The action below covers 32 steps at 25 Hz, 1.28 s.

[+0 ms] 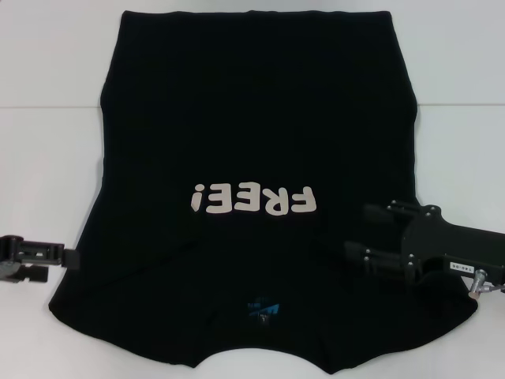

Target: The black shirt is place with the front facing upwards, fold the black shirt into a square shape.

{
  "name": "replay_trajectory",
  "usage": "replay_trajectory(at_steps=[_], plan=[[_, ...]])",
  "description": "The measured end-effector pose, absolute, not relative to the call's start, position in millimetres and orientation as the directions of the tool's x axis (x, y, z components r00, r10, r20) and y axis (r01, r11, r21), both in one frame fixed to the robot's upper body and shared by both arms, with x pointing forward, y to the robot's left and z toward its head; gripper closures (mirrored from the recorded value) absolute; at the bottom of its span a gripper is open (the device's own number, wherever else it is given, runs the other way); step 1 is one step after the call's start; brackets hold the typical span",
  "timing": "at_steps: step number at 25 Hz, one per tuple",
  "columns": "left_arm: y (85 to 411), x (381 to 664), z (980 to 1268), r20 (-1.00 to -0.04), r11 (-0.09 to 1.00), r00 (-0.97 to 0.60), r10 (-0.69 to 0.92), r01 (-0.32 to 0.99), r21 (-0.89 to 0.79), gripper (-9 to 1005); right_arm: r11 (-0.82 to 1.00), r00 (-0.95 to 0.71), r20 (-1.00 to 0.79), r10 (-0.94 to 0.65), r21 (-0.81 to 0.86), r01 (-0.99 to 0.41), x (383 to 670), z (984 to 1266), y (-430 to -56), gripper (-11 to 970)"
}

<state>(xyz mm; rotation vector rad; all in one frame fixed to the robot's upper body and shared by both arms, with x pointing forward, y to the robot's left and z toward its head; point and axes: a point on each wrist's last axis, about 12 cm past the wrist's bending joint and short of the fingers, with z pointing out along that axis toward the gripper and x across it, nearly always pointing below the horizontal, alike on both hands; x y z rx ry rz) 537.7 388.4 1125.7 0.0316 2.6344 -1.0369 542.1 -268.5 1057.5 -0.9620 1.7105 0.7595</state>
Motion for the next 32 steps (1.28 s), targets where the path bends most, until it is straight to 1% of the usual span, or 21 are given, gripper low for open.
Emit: replay_trajectory(at_steps=[7,11,23,32], plan=[[387.1,541.4,1112.4,-0.190,0.801,-0.974,-0.124,0.015,-0.599,92,0.485,-0.194,-0.950,-0.245,0.053,-0.873,542.5,1058.7,-268.4,200],[384.9,543.0,1107.0,-0.168,0.813,-0.977,-0.129,-0.007,-0.583,92,0.480,-0.193,-0.951,-0.242,0.055,-0.875,542.5,1059.7,-268.0,200],[372.3,545.3,1097.4,-0.155,0.809,-0.981,-0.117,-0.004,-0.588,91,0.480,-0.194,-0.952,-0.236,0.060,-0.875,541.0,1059.6,-269.0,200],[368.7,546.3,1094.7,-0.156,0.811,-0.981,-0.113,0.000,-0.585,92,0.472,-0.189,-0.954,-0.232,0.060,-0.879,540.5,1060.8,-268.6,200]])
